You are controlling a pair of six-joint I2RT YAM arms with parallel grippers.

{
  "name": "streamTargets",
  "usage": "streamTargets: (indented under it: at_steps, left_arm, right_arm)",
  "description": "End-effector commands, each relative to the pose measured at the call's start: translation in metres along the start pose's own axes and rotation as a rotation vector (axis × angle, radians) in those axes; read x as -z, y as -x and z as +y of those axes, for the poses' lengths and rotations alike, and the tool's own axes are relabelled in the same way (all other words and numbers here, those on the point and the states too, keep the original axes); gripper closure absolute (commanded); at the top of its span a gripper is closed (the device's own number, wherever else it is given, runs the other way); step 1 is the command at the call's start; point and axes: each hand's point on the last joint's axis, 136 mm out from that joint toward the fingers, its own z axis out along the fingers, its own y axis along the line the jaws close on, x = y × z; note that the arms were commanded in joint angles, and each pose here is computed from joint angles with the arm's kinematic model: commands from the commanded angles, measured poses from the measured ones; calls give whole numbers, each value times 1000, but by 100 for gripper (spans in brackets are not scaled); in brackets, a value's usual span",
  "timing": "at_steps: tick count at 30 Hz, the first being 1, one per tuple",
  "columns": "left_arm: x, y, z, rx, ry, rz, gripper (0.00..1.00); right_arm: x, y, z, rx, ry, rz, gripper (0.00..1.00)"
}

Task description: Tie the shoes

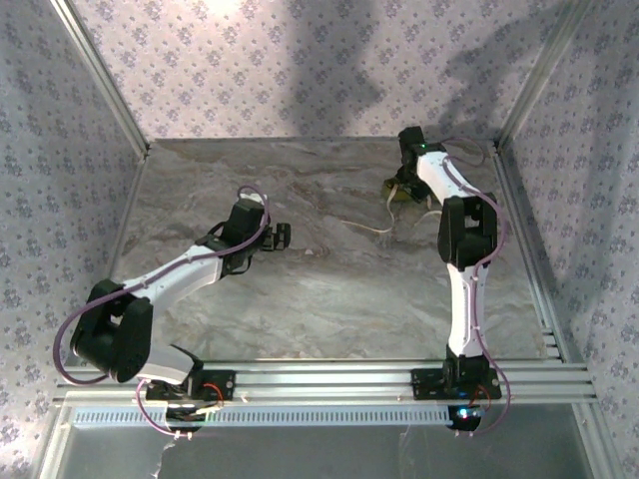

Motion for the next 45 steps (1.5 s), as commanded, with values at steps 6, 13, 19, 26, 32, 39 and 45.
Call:
streamTargets:
  at_steps: [6,13,19,26,32,39,45]
  left_arm:
    - [-8,13,-59,-111,-148,24,10]
    - [-42,11,-145,-245,-311,99,16]
    - [-73,0,-204,-303,-427,163,16]
    - [-93,-19,-251,-387,-503,198,16]
    - [-102,-30,-280,-443,-544,226,14]
    - [-113,-44,-308,-486,-513,220,14]
    - [-125,-43,-316,-488,-466,192,20]
  right_arm:
    - [0,-4,-9,-1,-13,32,76]
    - [27,4,-17,24,44,22,97]
    - [37,4,-25,9,142,60,100]
    - [38,1,-33,-24,221,145,100]
    - [38,2,-38,-15,230,166,100]
    - [34,0,-38,-17,232,184,100]
    - [34,-1,-39,-11,227,185,100]
